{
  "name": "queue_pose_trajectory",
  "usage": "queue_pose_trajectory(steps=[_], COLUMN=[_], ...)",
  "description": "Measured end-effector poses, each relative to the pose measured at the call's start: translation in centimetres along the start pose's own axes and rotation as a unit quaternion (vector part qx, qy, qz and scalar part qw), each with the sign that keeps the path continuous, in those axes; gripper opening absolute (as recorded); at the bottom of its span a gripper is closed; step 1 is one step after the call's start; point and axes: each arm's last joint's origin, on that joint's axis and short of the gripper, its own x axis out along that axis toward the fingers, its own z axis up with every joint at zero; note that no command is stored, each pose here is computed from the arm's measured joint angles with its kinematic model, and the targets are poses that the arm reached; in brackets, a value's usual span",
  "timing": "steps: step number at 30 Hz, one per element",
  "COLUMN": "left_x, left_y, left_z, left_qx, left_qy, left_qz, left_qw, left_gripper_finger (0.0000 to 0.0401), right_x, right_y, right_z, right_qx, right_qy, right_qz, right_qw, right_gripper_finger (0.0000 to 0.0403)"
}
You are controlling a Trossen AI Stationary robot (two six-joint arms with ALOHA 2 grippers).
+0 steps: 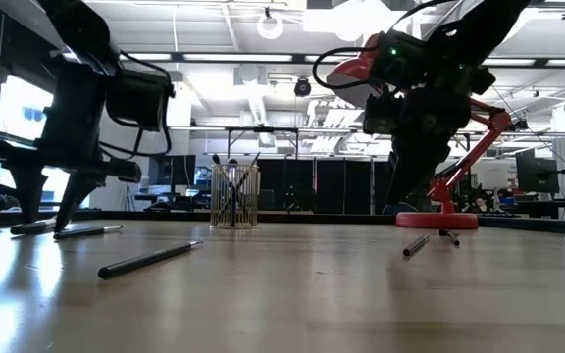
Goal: Put items in baskets/containers
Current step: Put the powder brush into the wire organizer
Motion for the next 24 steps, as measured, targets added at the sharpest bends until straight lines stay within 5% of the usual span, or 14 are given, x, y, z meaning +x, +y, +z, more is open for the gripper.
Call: queue_pose_trajectory(steps=[5, 10, 17, 24], left_x=[0.0, 0.0, -1.1, -5.3], left_y=[-0.1, -0.2, -0.8, -2.0], left_z=[0.5, 0.5, 0.1, -2.0], left_qx=[0.022, 0.038, 0.098, 0.154], left_qy=[0.010, 0.007, -0.001, -0.127], left_qz=[-0.004, -0.009, -0.039, -0.206], left_qw=[1.000, 0.999, 0.994, 0.958], left_gripper_finger=[0.0114, 0.0032, 0.0031, 0.0031], right_x=[0.0, 0.0, 0.0, 0.0], right_y=[0.0, 0.1, 0.1, 0.1], right_z=[0.0, 0.0, 0.0, 0.1], right_qx=[0.001, 0.001, 0.000, -0.001], right_qy=[0.002, 0.003, 0.001, -0.004], right_qz=[0.009, 0.010, 0.010, 0.010], right_qw=[1.000, 1.000, 1.000, 1.000], right_gripper_finger=[0.0004, 0.0001, 0.0003, 0.0004])
